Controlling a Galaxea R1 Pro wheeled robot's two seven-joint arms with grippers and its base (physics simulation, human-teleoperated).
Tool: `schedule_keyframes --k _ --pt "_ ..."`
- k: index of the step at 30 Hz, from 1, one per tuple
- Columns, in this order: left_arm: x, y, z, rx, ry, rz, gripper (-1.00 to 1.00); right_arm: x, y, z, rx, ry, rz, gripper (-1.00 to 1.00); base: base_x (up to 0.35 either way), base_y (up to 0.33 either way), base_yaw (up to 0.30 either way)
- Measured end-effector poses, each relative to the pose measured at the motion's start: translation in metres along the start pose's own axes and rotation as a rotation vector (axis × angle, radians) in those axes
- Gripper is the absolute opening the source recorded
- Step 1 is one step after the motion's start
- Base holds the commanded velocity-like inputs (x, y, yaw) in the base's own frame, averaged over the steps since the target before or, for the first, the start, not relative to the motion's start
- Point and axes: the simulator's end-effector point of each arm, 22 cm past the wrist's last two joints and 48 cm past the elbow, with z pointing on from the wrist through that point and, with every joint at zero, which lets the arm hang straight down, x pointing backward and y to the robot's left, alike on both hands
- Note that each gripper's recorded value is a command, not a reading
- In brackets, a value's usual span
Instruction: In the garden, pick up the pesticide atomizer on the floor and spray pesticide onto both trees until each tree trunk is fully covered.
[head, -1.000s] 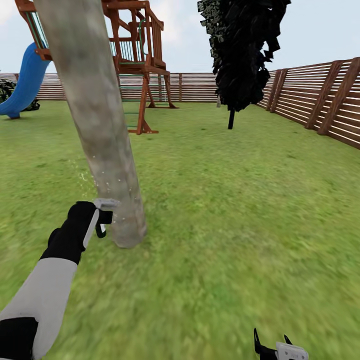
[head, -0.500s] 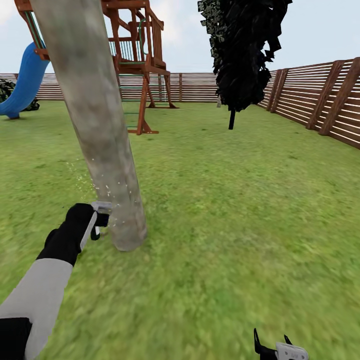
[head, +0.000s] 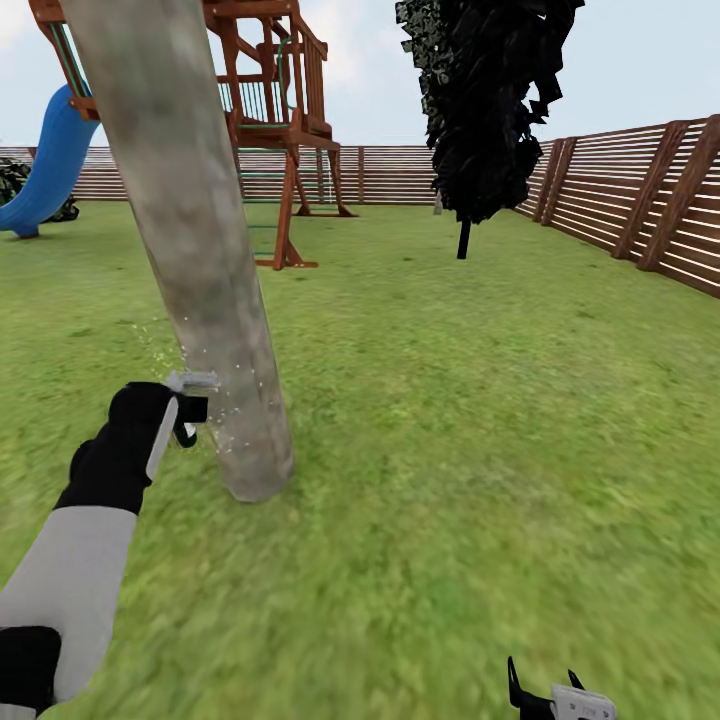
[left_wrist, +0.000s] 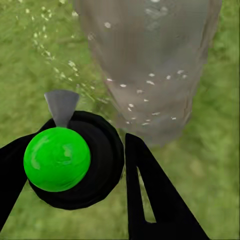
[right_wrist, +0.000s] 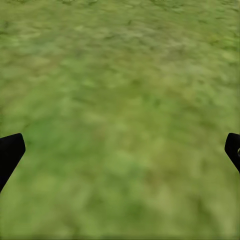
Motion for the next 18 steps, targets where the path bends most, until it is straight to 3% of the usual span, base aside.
schedule_keyframes --k 2,9,10,11,12,15,18 --pt "-0.014 -0.037 -0.013 0.06 -0.038 -0.012 -1.0 0.0 0.0 0.0 0.0 0.001 0.0 1.0 0.0 0.0 0.0" --pt "-0.023 -0.038 -0.021 0.062 -0.069 -0.016 -1.0 0.0 0.0 0.0 0.0 0.0 0.0 1.0 0.0 0.0 0.0" --pt "-0.024 -0.05 -0.024 0.081 -0.074 -0.009 -1.0 0.0 0.0 0.0 0.0 0.0 0.0 1.0 0.0 0.0 0.0" --pt "-0.026 -0.081 -0.032 0.111 -0.091 0.045 -1.0 0.0 0.0 0.0 0.0 0.0 0.0 1.0 0.0 0.0 0.0" --pt "-0.026 -0.097 -0.035 0.141 -0.094 0.055 -1.0 0.0 0.0 0.0 0.0 0.0 0.0 1.0 0.0 0.0 0.0" --pt "-0.027 -0.091 -0.038 0.116 -0.11 0.074 -1.0 0.0 0.001 0.0 -0.001 0.0 0.0 1.0 0.0 0.0 0.0" --pt "0.048 -0.094 -0.019 0.118 -0.007 0.094 -1.0 0.0 0.001 0.0 -0.002 0.001 0.0 1.0 0.0 0.0 0.0"
